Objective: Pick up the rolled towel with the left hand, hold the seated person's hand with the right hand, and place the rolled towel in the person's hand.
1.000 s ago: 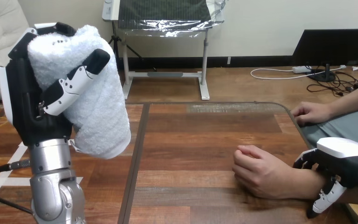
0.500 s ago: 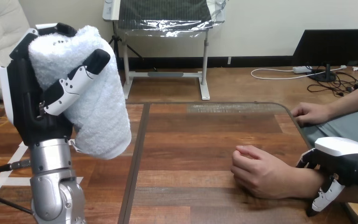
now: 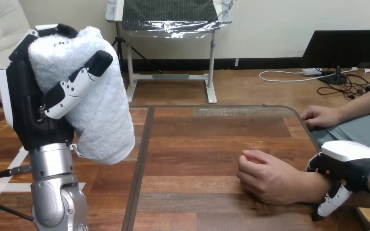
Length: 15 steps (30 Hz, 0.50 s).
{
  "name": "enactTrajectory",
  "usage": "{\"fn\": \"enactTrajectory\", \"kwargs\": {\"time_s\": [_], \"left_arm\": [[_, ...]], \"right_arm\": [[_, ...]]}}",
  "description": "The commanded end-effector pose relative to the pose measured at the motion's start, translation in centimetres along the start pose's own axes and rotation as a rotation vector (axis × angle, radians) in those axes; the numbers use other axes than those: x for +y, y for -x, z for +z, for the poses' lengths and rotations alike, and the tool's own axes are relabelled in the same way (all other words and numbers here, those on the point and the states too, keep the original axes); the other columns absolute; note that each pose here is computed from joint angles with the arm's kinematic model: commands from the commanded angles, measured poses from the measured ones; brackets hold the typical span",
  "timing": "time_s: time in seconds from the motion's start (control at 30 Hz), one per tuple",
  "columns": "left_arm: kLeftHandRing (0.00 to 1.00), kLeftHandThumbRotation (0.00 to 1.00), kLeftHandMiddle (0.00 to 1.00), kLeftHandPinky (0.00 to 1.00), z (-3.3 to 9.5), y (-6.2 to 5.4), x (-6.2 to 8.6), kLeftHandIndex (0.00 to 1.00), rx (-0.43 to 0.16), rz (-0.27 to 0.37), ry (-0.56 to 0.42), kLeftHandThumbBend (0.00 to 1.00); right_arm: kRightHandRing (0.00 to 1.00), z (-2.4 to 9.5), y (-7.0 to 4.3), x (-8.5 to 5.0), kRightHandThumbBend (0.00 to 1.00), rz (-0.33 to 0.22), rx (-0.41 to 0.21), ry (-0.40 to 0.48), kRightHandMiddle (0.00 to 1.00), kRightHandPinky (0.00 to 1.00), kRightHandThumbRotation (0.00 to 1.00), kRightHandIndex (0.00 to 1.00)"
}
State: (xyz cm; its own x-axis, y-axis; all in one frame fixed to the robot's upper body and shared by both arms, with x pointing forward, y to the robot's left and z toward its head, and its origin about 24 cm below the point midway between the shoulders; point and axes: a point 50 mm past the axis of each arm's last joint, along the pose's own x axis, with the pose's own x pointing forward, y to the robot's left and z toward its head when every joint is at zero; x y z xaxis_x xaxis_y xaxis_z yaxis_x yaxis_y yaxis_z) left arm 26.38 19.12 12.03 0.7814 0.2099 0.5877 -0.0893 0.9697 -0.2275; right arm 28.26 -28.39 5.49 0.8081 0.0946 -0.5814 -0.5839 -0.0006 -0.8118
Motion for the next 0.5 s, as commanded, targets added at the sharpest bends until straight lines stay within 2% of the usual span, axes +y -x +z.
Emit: {"fn": "enactTrajectory", "kwargs": {"time_s": [0.0,0.47], "left_arm": [[0.32,0.00,0.39,0.25,1.99,-2.08,-1.39,0.40,-0.123,-0.040,0.026,0.66],[0.32,0.00,0.39,0.25,1.94,-2.04,-1.33,0.40,-0.118,-0.033,0.010,0.68]], "right_arm": [[0.40,0.91,-0.60,1.87,0.83,0.060,-0.018,-0.005,0.49,0.31,0.19,0.55],[0.26,1.08,-0.75,1.99,0.83,0.055,-0.024,-0.030,0.36,0.18,0.11,0.44]]}}
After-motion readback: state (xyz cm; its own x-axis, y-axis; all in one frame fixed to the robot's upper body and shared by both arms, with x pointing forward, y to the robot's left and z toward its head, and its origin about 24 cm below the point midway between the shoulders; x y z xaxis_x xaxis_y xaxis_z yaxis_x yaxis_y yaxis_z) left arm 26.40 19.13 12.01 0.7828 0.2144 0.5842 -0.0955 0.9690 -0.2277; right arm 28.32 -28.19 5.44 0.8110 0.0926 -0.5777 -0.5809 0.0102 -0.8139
